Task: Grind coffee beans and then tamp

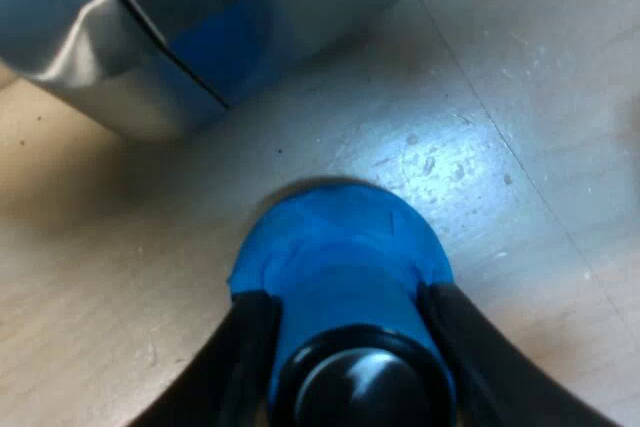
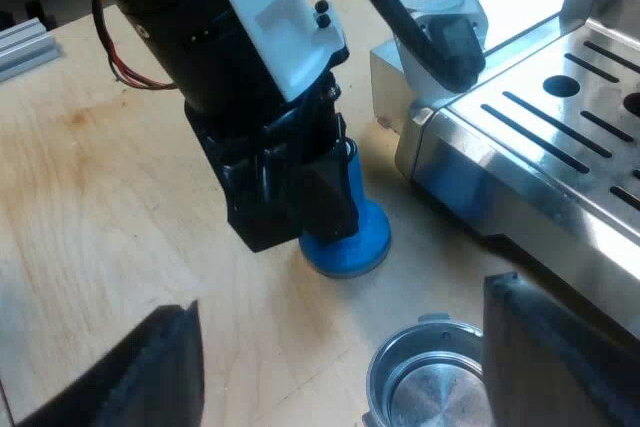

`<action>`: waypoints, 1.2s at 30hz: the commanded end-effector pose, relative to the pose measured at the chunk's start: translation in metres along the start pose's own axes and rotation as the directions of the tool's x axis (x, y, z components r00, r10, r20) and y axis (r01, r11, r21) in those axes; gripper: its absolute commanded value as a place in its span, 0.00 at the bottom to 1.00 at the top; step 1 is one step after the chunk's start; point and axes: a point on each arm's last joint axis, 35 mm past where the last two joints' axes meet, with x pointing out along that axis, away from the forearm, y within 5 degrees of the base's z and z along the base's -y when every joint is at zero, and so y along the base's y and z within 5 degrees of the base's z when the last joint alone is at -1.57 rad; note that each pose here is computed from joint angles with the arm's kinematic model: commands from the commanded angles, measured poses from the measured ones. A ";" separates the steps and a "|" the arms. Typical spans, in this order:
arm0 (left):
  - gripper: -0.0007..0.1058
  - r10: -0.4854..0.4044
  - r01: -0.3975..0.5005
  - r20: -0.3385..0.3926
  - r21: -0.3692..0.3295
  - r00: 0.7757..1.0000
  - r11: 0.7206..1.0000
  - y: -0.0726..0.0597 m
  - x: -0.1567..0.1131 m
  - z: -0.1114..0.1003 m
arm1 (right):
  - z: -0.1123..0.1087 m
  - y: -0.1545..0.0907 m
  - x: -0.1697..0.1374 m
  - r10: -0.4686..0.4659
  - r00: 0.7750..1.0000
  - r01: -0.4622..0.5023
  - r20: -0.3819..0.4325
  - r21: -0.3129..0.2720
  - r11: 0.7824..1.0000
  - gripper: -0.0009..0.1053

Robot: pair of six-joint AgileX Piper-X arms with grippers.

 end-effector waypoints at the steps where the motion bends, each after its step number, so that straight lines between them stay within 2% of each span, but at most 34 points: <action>1: 0.01 0.011 -0.010 -0.027 0.022 1.000 1.000 0.000 -0.001 -0.002 | 0.003 0.000 0.000 0.007 1.000 -0.007 0.020 0.000 1.000 0.58; 6: 0.01 0.012 -0.011 -0.041 0.032 0.999 0.999 0.000 -0.005 -0.006 | 0.003 0.000 0.000 0.007 1.000 -0.007 0.020 0.000 1.000 0.58; 19: 0.01 -0.010 0.003 0.129 0.053 0.992 0.999 -0.002 -0.060 -0.018 | 0.003 0.000 0.000 0.007 1.000 -0.007 0.020 0.000 1.000 0.58; 21: 0.01 -0.011 0.004 0.135 0.053 0.991 0.999 -0.002 -0.068 -0.024 | 0.003 0.000 0.000 0.007 1.000 -0.007 0.020 0.016 1.000 0.58; 24: 0.01 -0.013 0.005 0.153 0.054 0.988 0.999 -0.002 -0.078 -0.030 | 0.003 0.000 0.000 0.007 1.000 -0.009 0.018 0.079 0.997 0.58; 36: 0.01 -0.027 0.017 0.224 0.045 0.974 0.999 -0.001 -0.111 -0.058 | 0.002 0.000 0.000 0.008 1.000 -0.009 0.012 0.080 0.997 0.58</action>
